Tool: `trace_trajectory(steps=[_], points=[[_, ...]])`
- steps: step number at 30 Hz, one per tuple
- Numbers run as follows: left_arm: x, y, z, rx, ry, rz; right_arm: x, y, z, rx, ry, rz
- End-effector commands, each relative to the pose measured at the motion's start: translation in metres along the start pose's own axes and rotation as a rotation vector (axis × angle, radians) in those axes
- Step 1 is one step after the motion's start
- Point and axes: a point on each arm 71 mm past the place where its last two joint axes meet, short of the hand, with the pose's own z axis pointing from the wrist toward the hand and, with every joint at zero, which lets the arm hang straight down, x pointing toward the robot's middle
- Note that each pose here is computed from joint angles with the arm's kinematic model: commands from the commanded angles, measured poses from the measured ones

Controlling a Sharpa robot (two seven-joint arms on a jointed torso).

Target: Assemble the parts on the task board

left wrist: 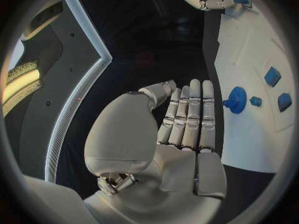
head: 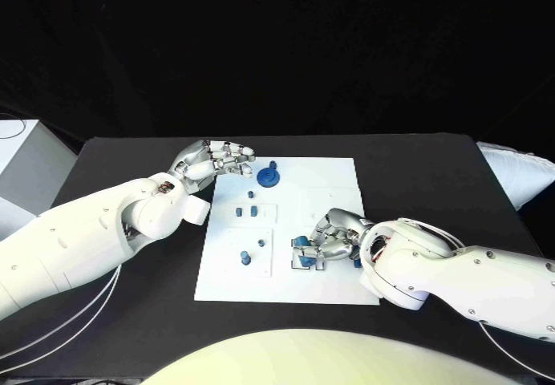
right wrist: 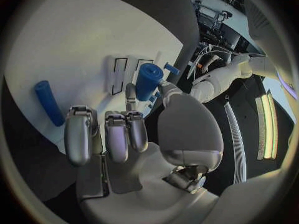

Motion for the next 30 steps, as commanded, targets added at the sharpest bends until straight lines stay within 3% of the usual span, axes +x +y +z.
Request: trace_trajectory(steps=[1,13,30], points=[[0.0018,-0.0014,0.0003,0.017,0.012,-0.004,-0.001,0.002,0.000,-0.017,-0.029,-0.027],[0.0030,-0.0018,0.0004,0.018,0.013,-0.004,-0.003,0.002,-0.001,-0.033,-0.044,-0.054],[0.0005,-0.0014,-0.0010,0.015,0.007,-0.001,-0.008,-0.006,-0.018,-0.198,-0.067,-0.028]])
